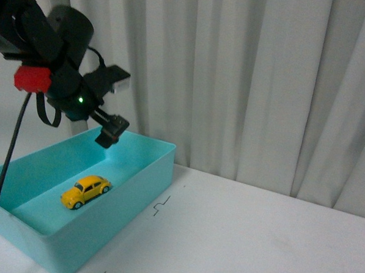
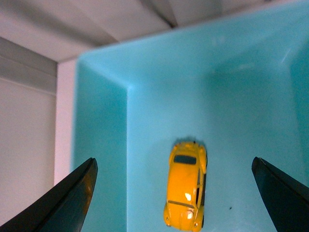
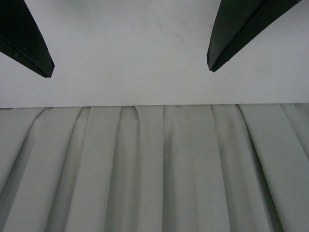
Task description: Wind up and store yellow beetle toy
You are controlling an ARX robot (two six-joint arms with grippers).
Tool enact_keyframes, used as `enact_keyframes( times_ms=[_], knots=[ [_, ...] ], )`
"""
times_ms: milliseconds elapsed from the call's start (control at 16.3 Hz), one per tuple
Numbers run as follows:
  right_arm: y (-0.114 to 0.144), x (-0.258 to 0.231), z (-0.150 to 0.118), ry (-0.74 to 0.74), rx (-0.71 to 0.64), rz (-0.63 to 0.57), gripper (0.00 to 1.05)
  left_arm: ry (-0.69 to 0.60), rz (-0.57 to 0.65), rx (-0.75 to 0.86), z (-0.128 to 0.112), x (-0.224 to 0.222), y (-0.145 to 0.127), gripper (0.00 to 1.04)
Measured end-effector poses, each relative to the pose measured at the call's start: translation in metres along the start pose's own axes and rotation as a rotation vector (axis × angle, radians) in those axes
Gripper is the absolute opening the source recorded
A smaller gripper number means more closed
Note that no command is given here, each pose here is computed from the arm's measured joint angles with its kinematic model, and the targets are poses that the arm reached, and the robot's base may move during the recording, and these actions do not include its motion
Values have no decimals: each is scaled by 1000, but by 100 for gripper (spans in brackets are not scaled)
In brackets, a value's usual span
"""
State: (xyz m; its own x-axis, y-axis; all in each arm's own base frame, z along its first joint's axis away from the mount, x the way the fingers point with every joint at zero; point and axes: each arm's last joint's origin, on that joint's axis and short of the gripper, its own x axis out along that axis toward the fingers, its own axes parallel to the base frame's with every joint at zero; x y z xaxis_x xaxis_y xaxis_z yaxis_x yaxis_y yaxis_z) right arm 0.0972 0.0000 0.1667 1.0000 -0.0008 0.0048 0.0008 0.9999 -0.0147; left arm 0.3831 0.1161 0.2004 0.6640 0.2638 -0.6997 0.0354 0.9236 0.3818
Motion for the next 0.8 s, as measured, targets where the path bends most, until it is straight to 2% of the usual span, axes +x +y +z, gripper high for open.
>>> enact_keyframes(
  times_ms=[185, 308, 369, 431, 554, 615, 800],
  knots=[
    [0, 0, 0, 0, 0, 0, 98, -155, 30, -40, 12, -62, -2, 98],
    [0, 0, 0, 0, 0, 0, 98, -293, 2, -53, 21, -115, -18, 98],
    [0, 0, 0, 0, 0, 0, 98, -503, -9, -100, 23, -136, -24, 93],
    [0, 0, 0, 0, 0, -2, 98, -678, -51, -158, 19, -157, -35, 84],
    [0, 0, 0, 0, 0, 1, 98, -874, -102, -290, -16, -189, -60, 62],
    [0, 0, 0, 0, 0, 0, 98, -899, -110, -309, -26, -191, -65, 55],
    [0, 0, 0, 0, 0, 0, 98, -808, -130, -370, -83, -172, -100, 14]
  ],
)
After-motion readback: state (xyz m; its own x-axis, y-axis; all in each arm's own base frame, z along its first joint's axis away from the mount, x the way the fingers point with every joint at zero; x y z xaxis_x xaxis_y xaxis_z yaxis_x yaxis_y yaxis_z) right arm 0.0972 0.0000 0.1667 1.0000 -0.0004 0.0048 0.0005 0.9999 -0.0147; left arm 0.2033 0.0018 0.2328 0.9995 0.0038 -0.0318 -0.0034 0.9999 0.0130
